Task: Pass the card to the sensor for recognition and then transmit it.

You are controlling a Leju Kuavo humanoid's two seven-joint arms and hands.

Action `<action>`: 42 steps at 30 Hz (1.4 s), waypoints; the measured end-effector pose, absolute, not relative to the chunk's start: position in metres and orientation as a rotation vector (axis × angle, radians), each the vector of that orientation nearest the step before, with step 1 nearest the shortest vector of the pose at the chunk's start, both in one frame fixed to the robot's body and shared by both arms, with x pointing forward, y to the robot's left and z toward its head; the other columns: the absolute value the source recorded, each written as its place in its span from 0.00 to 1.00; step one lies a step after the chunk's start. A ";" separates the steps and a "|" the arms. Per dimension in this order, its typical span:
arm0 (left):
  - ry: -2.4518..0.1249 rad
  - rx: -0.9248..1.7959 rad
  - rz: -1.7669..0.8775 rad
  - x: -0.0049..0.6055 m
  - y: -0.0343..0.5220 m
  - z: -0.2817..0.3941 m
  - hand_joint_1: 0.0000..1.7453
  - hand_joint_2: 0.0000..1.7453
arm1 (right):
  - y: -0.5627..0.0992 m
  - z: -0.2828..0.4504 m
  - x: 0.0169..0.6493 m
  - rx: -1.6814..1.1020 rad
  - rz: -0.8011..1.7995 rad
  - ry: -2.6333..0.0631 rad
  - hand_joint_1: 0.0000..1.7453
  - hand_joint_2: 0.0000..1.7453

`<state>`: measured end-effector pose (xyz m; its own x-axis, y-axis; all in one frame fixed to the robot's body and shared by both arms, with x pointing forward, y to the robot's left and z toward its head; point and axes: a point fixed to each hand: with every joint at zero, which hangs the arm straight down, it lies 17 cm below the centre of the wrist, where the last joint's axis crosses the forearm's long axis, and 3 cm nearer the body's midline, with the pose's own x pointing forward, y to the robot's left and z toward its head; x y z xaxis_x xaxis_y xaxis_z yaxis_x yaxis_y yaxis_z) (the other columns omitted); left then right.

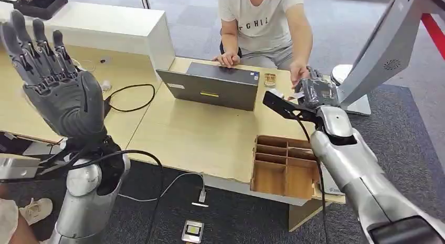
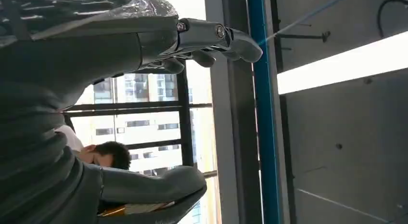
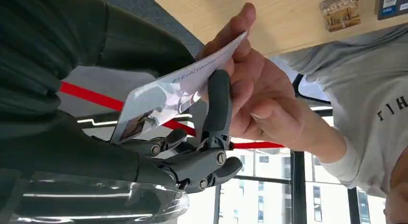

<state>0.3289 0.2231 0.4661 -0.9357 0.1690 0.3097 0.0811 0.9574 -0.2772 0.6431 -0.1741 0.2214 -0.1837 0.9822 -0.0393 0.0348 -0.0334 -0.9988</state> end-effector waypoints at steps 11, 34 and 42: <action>-2.765 -0.179 0.371 0.332 0.223 0.463 0.00 1.00 | -0.182 0.207 0.642 -1.177 1.390 -1.303 1.00 1.00; -2.752 -0.136 0.385 0.334 0.227 0.457 0.00 1.00 | -0.180 0.219 0.643 -1.191 1.381 -1.413 0.00 1.00; -2.728 -0.055 0.379 0.334 0.235 0.447 0.00 1.00 | -0.157 0.273 0.628 -1.133 1.252 -1.686 0.00 1.00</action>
<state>0.3338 0.2355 0.4472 -0.9252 0.0902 0.3686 -0.0138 0.9627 -0.2702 0.6278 -0.1570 0.2731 -0.3382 0.9395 0.0541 0.2197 0.1347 -0.9662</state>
